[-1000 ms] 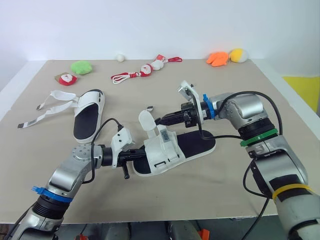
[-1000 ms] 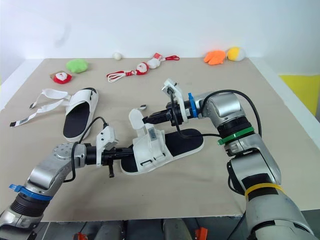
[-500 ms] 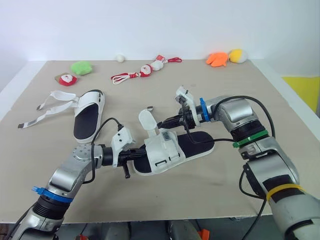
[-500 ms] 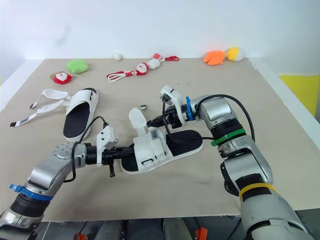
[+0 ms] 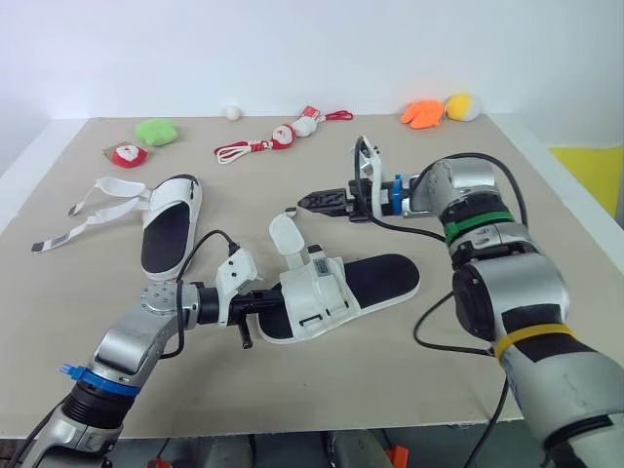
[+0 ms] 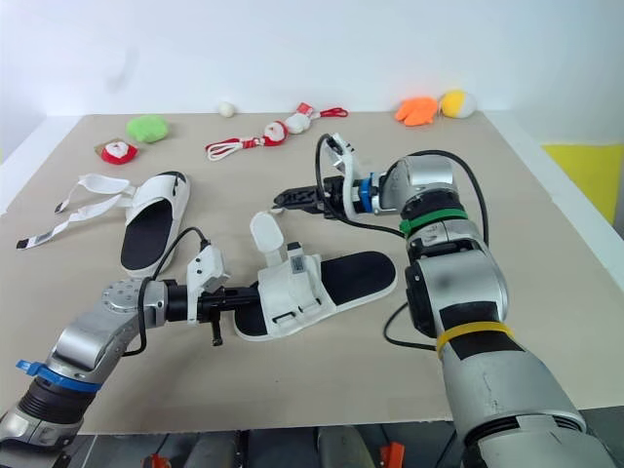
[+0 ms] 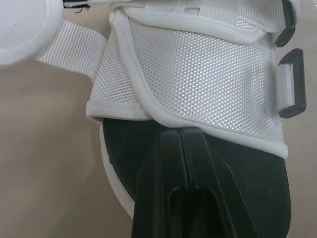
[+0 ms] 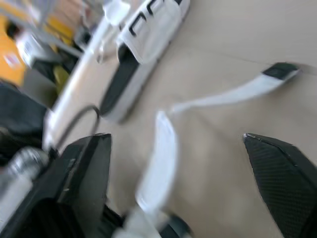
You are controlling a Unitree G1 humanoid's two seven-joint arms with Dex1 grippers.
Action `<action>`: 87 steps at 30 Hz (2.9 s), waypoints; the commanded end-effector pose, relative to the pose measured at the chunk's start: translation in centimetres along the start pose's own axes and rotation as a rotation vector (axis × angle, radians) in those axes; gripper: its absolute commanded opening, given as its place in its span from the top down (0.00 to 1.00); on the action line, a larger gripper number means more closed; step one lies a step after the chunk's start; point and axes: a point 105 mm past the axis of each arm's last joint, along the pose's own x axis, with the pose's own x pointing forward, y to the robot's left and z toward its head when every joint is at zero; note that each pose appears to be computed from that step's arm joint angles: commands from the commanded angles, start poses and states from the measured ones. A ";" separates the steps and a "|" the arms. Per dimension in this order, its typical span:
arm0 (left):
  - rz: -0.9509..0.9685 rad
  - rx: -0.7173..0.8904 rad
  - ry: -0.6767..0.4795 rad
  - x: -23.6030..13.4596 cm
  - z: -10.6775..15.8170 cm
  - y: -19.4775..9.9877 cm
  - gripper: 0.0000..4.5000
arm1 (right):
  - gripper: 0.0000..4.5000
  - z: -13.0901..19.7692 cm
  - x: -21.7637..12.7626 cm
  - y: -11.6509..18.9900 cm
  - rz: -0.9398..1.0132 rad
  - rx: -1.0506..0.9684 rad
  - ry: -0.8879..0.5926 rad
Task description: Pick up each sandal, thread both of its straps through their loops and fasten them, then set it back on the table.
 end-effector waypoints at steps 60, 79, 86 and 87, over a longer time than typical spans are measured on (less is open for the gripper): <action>0.043 -0.018 0.020 -0.7 -0.6 -0.1 1.00 | 0.99 -4.4 -0.3 12.4 0.627 -1.617 -0.528; 0.031 -0.016 0.022 -0.5 -0.6 -0.2 1.00 | 0.57 -9.8 -0.6 9.4 0.800 -2.462 -0.329; 0.026 -0.019 0.022 -0.4 -0.7 -0.3 1.00 | 0.01 -7.6 -2.4 10.9 0.775 -2.507 -0.353; 0.024 -0.020 0.021 -0.4 -0.7 -0.4 1.00 | 0.01 -7.3 -2.7 11.2 0.773 -2.504 -0.360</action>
